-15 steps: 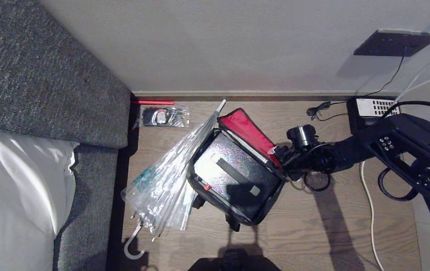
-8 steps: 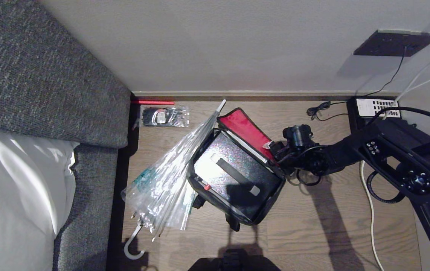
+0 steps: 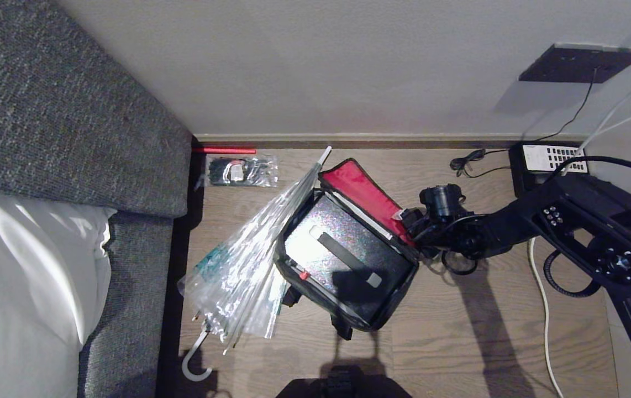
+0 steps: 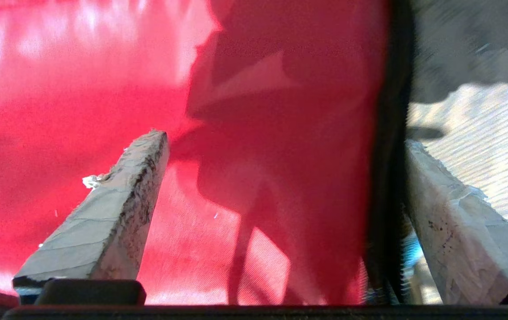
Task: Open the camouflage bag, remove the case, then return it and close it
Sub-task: Close the top of the storage box
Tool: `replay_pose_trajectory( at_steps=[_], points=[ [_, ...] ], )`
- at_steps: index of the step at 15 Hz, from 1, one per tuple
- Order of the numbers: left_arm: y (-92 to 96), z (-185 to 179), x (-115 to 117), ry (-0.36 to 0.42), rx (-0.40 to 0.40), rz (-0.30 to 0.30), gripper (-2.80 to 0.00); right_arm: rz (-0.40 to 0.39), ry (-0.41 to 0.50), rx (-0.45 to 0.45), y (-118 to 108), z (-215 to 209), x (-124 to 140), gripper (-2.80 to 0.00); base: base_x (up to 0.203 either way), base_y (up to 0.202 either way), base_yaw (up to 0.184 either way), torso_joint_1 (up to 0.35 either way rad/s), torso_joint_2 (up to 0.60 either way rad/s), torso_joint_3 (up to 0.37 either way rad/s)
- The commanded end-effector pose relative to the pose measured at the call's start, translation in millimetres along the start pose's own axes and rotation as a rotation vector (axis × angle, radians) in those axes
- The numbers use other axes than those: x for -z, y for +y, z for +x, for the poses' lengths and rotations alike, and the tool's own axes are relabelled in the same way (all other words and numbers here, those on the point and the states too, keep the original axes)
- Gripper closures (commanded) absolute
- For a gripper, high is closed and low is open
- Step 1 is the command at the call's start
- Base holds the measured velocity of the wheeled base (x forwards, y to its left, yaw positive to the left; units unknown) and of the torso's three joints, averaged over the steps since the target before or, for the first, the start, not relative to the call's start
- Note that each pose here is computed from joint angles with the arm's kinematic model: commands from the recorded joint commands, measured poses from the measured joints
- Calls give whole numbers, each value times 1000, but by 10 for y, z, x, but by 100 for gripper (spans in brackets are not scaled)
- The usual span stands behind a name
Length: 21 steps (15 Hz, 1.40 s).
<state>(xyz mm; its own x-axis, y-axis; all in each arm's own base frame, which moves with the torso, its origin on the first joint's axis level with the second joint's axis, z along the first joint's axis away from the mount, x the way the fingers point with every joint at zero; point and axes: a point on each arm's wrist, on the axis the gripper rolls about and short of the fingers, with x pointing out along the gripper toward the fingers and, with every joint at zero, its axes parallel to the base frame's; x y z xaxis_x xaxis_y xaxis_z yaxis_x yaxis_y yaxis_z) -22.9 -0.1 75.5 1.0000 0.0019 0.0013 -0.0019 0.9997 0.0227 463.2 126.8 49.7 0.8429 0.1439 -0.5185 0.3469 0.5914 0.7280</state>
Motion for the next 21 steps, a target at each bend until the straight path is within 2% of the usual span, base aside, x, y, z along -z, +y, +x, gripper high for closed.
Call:
replay_pose_trajectory(
  at_steps=[1, 3, 4, 8, 15, 18, 21],
  points=[
    [0, -1, 0, -2, -1, 0, 0, 10, -15, -2, 13, -22, -27, -280, 0, 0, 0, 0, 0, 0],
    [0, -1, 0, -2, -1, 0, 0, 31, -46, -21, 30, -16, -36, -280, 0, 0, 0, 0, 0, 0],
    [0, -1, 0, -2, -1, 0, 0, 82, -52, -35, 45, -20, -45, 0, 0, 0, 0, 0, 0, 0],
    [0, -1, 0, -2, -1, 0, 0, 80, -26, -39, 31, -5, -26, 0, 0, 0, 0, 0, 0, 0],
    [0, -1, 0, -2, -1, 0, 0, -40, -50, -69, 114, -186, -97, 0, 0, 0, 0, 0, 0, 0],
    [0, -1, 0, -2, -1, 0, 0, -159, -66, -89, 121, -371, -119, 0, 0, 0, 0, 0, 0, 0],
    [0, 0, 0, 0, -1, 0, 0, -283, -104, -155, 140, -608, -143, 0, 0, 0, 0, 0, 0, 0]
  ],
)
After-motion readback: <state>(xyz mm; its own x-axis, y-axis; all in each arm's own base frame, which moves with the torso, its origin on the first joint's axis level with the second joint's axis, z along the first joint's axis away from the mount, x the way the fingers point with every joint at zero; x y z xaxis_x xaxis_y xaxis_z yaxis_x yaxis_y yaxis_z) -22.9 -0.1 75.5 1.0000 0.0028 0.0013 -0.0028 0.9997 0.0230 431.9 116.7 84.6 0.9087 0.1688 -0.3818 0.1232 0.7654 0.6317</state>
